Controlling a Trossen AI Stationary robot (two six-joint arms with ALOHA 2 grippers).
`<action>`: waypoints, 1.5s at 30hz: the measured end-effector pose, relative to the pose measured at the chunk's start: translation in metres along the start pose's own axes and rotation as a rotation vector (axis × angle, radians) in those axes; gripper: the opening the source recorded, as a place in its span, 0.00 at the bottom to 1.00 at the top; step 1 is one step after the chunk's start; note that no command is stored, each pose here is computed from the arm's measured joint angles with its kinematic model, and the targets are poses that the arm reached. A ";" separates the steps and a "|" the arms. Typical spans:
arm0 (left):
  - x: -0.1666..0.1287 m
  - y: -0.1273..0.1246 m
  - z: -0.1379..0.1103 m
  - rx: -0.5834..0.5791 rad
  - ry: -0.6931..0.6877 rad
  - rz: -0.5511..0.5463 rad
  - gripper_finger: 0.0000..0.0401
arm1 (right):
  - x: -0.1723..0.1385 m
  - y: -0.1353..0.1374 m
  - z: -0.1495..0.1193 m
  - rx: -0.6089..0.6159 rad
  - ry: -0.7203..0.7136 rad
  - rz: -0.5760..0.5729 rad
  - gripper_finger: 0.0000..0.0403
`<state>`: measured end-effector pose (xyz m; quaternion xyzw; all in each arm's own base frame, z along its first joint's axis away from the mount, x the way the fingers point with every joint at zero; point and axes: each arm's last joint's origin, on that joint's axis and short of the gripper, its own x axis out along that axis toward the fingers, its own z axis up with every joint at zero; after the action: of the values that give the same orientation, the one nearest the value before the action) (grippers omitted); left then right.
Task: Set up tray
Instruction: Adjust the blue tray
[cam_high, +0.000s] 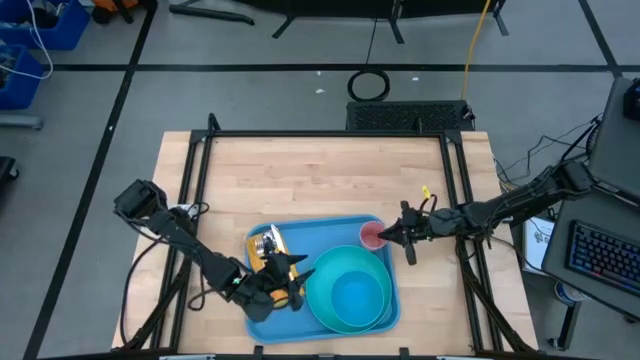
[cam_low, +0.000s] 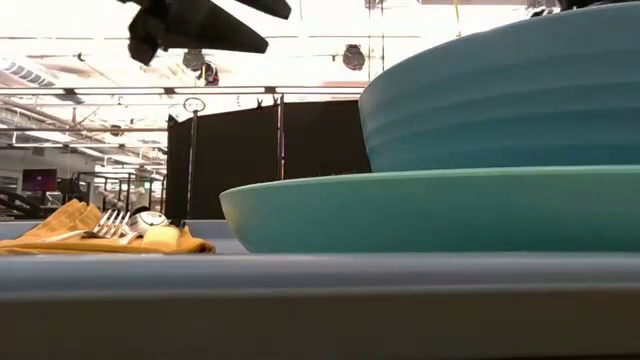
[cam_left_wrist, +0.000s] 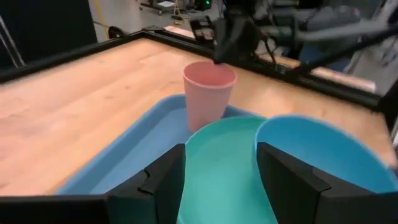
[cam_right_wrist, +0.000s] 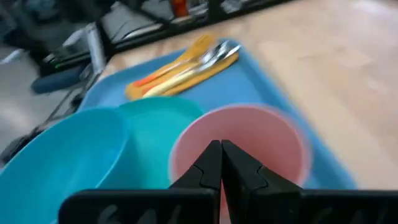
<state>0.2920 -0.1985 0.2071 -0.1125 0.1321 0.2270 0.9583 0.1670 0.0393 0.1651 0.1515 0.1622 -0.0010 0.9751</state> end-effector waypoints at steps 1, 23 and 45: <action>0.002 0.000 0.002 -0.028 -0.002 -0.004 0.50 | 0.000 0.002 -0.001 -0.003 0.013 0.017 0.00; 0.013 -0.008 0.006 -0.110 0.267 -0.405 0.50 | -0.037 0.043 -0.041 0.393 0.360 0.152 0.00; -0.001 -0.004 -0.016 -0.139 0.505 -0.368 0.36 | 0.005 0.108 -0.074 0.026 0.572 0.028 0.00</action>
<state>0.2904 -0.2069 0.1929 -0.2528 0.3274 0.0232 0.9101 0.1541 0.1641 0.1290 0.1605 0.4286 0.0531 0.8875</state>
